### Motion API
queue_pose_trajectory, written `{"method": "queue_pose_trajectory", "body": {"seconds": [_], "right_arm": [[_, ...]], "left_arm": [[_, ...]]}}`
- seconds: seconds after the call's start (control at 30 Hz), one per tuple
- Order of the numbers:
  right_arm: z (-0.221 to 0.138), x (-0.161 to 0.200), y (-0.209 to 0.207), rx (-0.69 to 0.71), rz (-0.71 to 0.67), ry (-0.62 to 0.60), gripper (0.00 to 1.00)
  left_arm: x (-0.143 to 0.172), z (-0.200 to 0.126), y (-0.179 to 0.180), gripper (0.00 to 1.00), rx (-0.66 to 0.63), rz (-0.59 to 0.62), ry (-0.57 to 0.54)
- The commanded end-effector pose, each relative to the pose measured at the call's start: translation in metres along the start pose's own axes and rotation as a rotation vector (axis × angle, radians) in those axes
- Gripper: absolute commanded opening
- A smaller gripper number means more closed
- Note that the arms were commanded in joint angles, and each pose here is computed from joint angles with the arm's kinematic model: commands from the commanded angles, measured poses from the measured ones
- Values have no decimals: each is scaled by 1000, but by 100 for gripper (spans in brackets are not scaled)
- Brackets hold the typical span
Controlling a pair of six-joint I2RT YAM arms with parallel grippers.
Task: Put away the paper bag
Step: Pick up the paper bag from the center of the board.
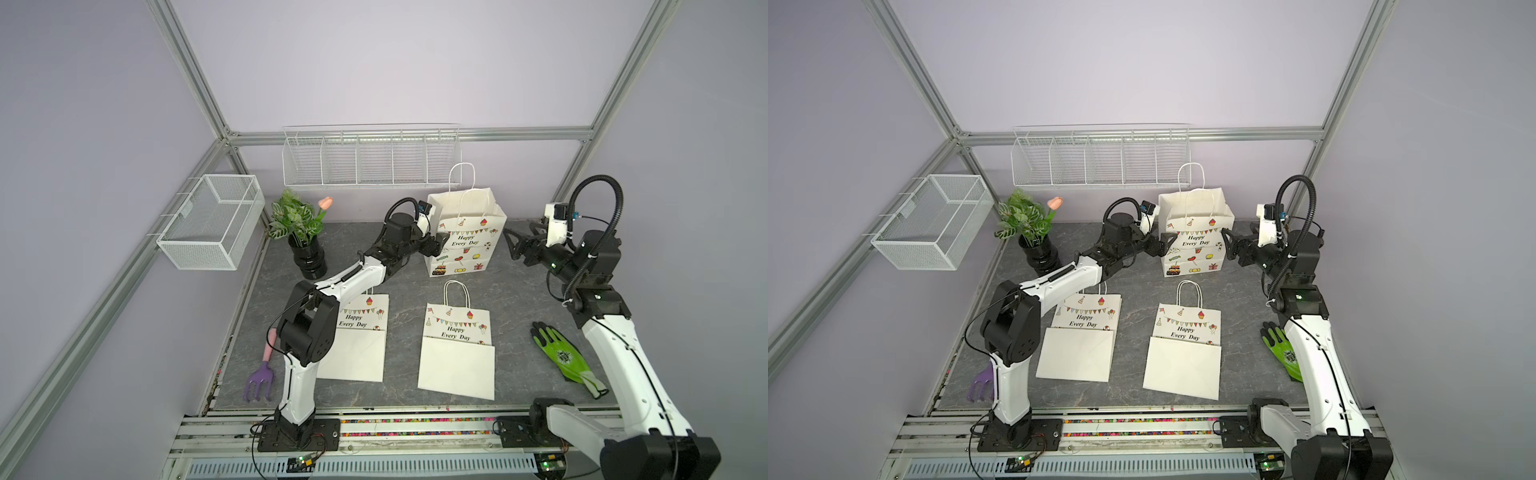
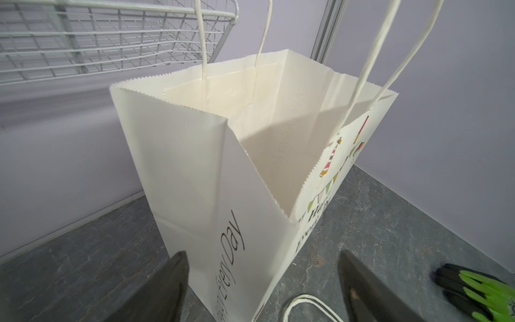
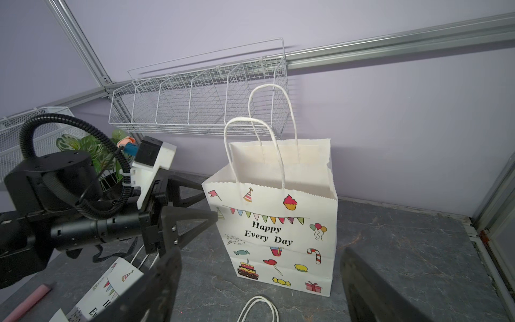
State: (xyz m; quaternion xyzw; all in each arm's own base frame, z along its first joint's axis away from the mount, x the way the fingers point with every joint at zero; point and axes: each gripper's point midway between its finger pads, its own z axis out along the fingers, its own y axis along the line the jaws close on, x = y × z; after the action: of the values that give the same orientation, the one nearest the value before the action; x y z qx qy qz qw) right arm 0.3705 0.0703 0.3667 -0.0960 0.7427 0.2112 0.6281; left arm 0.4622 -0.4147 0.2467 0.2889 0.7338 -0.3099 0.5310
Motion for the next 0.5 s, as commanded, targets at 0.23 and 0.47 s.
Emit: {"method": "queue_pose_trajectory", "body": {"seconds": [0.23, 0.47], "right_arm": [[0, 21, -2, 2, 40, 54, 89], [-1, 22, -3, 3, 34, 59, 89]], "left_arm": [[-1, 33, -2, 43, 42, 1, 1], [-6, 22, -6, 16, 51, 1, -4]]}}
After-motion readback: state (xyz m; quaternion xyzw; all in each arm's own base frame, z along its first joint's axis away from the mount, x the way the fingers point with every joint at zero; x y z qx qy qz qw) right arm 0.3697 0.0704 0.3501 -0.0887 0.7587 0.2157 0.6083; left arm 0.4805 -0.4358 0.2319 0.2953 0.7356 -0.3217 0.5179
